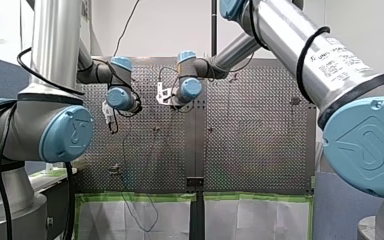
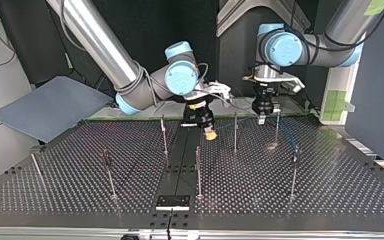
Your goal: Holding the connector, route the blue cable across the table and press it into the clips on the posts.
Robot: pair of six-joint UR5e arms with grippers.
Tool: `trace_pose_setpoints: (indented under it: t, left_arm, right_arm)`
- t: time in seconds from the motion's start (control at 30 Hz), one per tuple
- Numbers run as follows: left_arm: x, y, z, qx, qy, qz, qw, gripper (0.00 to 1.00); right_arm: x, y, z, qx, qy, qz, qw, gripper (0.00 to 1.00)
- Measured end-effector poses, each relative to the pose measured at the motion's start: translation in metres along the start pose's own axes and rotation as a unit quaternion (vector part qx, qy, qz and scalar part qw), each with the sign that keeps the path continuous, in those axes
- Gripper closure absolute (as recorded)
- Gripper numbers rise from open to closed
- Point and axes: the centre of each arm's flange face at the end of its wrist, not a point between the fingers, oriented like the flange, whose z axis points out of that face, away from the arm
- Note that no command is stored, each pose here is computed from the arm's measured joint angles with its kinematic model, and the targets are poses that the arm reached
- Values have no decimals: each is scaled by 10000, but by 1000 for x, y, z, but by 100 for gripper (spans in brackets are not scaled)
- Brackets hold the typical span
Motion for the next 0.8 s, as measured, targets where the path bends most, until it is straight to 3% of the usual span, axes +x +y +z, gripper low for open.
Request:
trace_pose_setpoints:
  t: [0.33,0.57,0.8]
  left_arm:
    - [36,7,9,65,116,-146,9998,100]
    - [62,9,19,195,173,-140,9996,100]
    - [87,14,22,153,360,-129,9992,100]
  right_arm:
    - [-24,2,-5,45,-221,-72,9997,100]
    - [-54,-2,-10,281,-490,-182,9982,100]
    - [-71,-3,-11,313,-631,-225,9973,100]
